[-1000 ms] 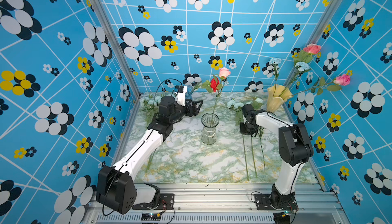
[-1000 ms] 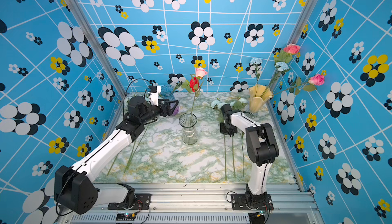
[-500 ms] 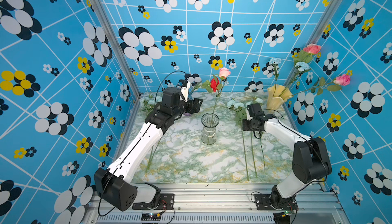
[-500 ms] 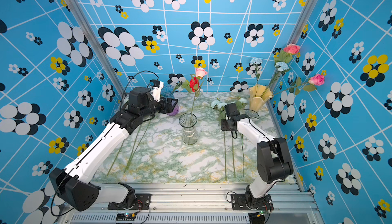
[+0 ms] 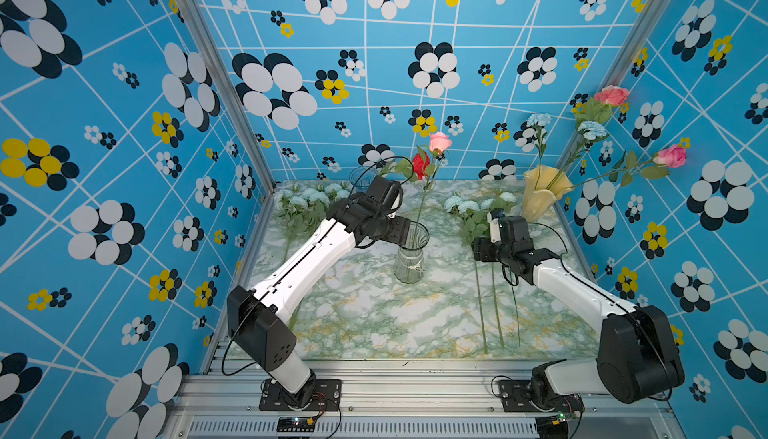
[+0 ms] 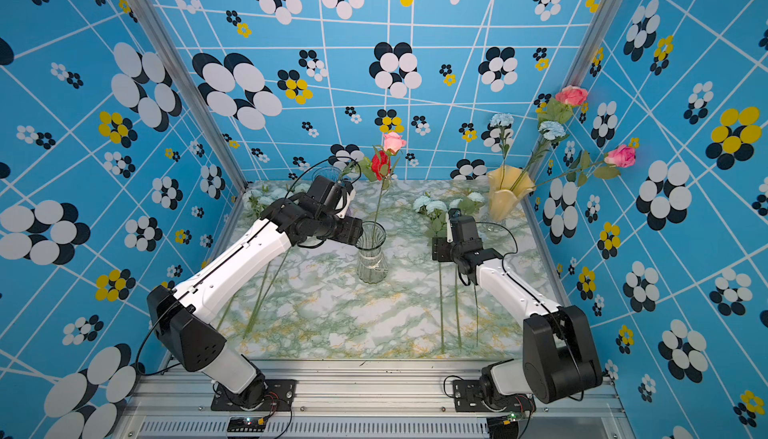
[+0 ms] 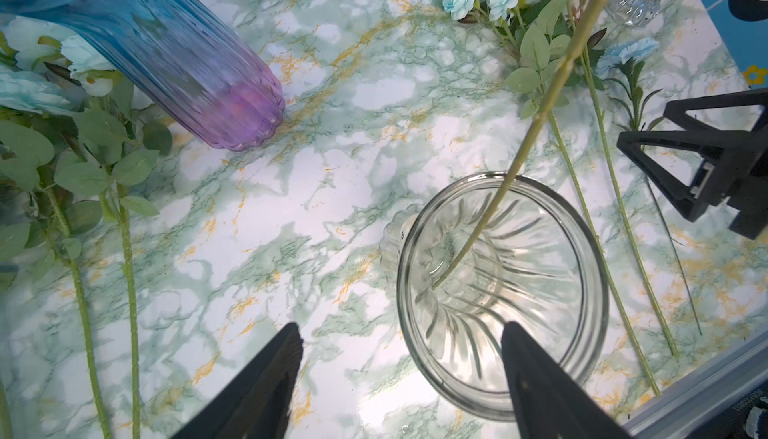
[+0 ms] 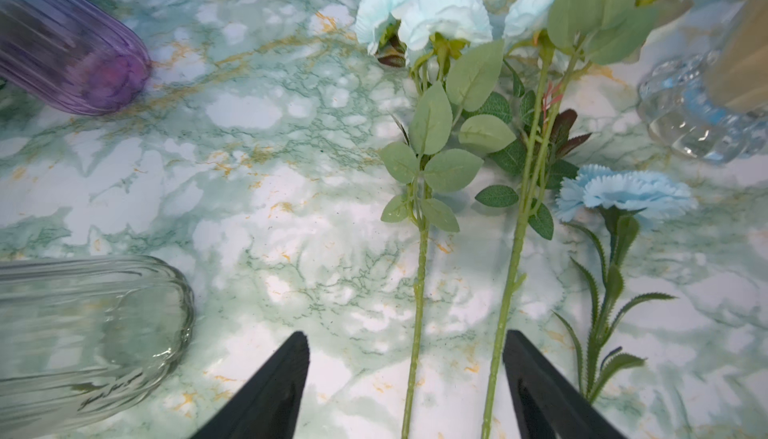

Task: Pick out blue flowers from the vase
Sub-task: Place the flower at the center of the board.

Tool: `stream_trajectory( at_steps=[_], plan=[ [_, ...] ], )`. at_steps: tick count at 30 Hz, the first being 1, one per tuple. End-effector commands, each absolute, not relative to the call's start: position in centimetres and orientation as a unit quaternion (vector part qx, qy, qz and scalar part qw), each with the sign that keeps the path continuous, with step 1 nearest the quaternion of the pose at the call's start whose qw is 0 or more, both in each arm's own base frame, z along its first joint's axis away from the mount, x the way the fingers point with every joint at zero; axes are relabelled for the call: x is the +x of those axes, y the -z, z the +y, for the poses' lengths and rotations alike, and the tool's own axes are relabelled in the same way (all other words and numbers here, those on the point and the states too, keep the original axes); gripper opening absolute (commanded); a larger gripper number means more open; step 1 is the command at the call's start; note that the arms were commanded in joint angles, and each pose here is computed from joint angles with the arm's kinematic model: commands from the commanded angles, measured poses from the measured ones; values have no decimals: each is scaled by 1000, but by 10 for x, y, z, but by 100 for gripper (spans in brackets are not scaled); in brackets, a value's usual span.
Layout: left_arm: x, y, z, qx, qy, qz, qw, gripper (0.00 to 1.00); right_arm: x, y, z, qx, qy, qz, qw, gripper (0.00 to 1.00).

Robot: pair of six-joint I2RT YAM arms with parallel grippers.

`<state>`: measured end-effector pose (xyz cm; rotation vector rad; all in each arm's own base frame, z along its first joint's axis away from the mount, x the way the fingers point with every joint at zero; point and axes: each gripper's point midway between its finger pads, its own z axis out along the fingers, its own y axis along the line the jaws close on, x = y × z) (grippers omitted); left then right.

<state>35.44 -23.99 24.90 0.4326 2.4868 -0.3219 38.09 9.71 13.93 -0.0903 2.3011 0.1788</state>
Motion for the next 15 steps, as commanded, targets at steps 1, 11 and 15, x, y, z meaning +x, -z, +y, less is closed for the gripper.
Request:
stream_trajectory(
  at_steps=[1, 11, 15],
  plan=[
    [351, -250, -247, 164, 126, 940, 272, 74, 388, -172, 110, -50, -107, 874, 471, 80],
    [363, -231, -254, 182, 37, 960, 210, 65, 389, -163, 120, -75, -122, 878, 456, 79],
    [366, -223, -256, 184, 30, 963, 196, 60, 387, -164, 119, -74, -119, 877, 460, 79]
  ],
)
